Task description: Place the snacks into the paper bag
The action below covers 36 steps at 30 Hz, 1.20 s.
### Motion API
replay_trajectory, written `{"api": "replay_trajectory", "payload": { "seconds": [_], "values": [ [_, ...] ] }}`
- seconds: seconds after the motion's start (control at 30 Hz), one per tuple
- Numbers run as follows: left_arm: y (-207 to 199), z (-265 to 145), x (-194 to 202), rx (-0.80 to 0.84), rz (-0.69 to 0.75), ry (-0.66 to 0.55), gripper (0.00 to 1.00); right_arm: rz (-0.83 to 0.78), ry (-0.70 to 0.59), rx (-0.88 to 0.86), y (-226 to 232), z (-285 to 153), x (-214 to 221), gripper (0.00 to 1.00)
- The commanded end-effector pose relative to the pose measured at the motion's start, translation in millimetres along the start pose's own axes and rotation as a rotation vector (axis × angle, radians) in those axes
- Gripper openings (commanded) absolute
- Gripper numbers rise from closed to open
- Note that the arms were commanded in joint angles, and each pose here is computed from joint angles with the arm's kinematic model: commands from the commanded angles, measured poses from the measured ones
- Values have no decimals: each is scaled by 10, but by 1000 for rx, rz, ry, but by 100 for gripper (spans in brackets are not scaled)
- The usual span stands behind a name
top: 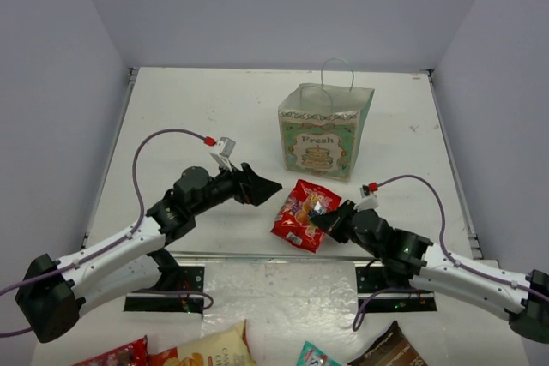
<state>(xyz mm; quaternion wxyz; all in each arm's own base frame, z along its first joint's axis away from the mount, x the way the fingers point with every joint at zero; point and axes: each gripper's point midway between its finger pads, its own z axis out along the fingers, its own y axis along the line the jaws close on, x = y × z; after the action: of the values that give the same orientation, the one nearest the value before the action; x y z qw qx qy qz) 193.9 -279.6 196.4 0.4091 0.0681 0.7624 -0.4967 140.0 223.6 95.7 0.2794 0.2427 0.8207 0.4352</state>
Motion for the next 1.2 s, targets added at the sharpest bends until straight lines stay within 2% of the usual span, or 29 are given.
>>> {"api": "replay_trajectory", "payload": {
  "seconds": [0.0, 0.2, 0.43, 0.77, 0.97, 1.17],
  "values": [
    [51, -87, -132, -50, 47, 1, 100, -105, -107, -74, 421, -276, -317, 0],
    [-6, -120, -249, -43, 55, -18, 100, -279, -233, -135, 919, -716, -719, 0],
    [28, -89, -136, -25, 22, 8, 100, -462, -406, -187, 1679, -1157, -1198, 0],
    [144, -160, -42, -47, 32, 0, 100, -605, -636, -313, 2868, -1755, -1737, 0],
    [201, -196, 12, -58, 39, 4, 100, -683, -717, -347, 3353, -1936, -1961, 0],
    [204, -213, 52, -51, 39, 15, 100, -730, -736, -372, 3673, -1832, -2190, 0]
  ]
}}
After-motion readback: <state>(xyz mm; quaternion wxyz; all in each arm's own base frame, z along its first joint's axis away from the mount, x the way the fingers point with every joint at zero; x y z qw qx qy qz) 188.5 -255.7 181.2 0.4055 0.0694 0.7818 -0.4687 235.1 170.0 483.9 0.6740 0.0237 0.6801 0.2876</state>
